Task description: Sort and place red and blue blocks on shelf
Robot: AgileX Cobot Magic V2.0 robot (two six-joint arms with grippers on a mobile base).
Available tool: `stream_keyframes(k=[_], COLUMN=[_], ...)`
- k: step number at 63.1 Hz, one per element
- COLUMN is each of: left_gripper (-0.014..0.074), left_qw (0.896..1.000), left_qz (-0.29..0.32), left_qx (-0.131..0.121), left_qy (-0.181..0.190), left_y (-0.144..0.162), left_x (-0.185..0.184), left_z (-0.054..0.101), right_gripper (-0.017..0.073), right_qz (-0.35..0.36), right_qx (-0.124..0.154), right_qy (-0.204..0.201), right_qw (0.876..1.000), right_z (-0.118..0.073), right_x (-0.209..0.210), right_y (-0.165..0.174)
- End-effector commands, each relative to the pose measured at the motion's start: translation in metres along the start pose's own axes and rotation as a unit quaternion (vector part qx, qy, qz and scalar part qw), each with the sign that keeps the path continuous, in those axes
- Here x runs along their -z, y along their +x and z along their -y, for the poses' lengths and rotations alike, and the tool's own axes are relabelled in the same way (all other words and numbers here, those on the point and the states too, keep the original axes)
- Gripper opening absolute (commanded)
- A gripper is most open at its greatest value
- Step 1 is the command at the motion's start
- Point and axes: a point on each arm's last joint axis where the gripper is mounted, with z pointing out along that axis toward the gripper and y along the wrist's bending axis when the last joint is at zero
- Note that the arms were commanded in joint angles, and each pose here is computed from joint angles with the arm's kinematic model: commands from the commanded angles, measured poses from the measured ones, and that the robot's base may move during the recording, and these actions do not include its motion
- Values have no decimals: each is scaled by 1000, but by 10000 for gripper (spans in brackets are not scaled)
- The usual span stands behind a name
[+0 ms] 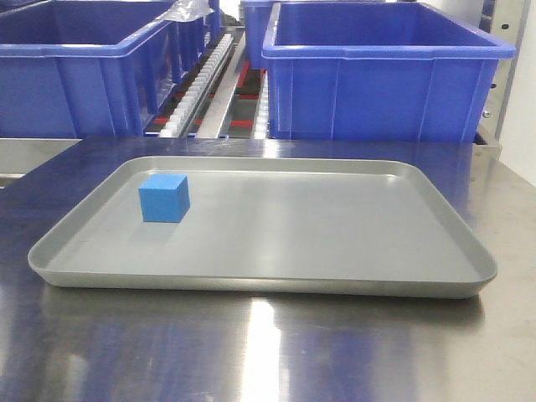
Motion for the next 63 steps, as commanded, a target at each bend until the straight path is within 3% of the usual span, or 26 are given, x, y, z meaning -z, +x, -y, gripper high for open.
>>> stream_keyframes(k=[1,63], left_gripper=[124,124], left_qw=[999,998], left_qz=[49,54], left_qx=[5,15], left_qy=[9,11], left_y=[-19,-20], left_x=[1,0], left_z=[3,3], right_gripper=[49,49], right_qz=[50,51], right_qx=[4,4], right_qy=[-2,-2], right_qw=[999,999], right_z=[-1,-1], right_x=[4,4], right_y=[-14,-14])
